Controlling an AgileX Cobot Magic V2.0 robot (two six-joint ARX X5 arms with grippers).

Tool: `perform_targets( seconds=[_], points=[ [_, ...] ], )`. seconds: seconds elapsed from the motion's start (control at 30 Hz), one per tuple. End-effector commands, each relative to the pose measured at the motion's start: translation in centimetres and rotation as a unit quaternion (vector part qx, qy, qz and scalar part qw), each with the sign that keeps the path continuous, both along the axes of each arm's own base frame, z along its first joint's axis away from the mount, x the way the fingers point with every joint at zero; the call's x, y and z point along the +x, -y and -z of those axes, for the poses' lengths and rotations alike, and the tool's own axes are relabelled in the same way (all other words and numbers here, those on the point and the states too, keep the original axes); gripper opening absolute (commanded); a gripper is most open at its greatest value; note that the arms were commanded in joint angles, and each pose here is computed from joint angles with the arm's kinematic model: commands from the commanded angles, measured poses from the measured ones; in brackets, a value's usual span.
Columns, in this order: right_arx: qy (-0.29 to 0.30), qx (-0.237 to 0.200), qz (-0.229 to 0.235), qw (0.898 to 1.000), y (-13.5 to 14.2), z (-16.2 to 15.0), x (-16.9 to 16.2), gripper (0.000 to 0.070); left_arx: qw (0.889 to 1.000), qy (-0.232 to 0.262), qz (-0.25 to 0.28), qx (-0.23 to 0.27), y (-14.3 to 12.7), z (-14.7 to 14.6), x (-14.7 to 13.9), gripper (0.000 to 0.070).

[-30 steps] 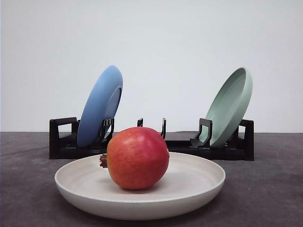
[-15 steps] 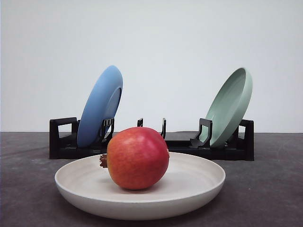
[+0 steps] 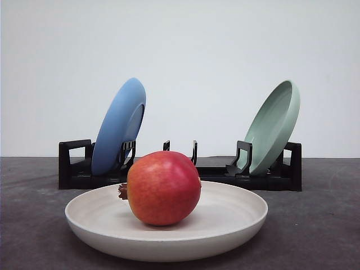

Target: Place pomegranate in white plate

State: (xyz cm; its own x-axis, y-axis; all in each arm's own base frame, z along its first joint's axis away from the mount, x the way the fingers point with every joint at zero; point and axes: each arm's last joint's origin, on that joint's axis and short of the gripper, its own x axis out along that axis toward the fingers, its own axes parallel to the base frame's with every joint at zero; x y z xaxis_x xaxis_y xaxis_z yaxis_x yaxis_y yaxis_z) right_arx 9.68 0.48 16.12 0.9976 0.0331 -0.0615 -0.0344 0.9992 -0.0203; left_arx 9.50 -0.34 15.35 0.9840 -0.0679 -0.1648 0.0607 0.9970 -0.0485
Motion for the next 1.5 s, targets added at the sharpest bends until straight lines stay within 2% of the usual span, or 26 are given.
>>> perform_targets(
  seconds=[0.0,1.47],
  points=[
    [0.009,0.006,0.003,1.000,0.02,-0.08,0.02,0.0015,1.000,-0.005,-0.003,0.006,-0.04,0.40,0.05,0.0022],
    [0.012,0.006,0.002,1.000,0.02,-0.15,0.02,0.0015,1.000,-0.005,-0.003,0.006,-0.04,0.40,0.05,0.0022]
  ],
)
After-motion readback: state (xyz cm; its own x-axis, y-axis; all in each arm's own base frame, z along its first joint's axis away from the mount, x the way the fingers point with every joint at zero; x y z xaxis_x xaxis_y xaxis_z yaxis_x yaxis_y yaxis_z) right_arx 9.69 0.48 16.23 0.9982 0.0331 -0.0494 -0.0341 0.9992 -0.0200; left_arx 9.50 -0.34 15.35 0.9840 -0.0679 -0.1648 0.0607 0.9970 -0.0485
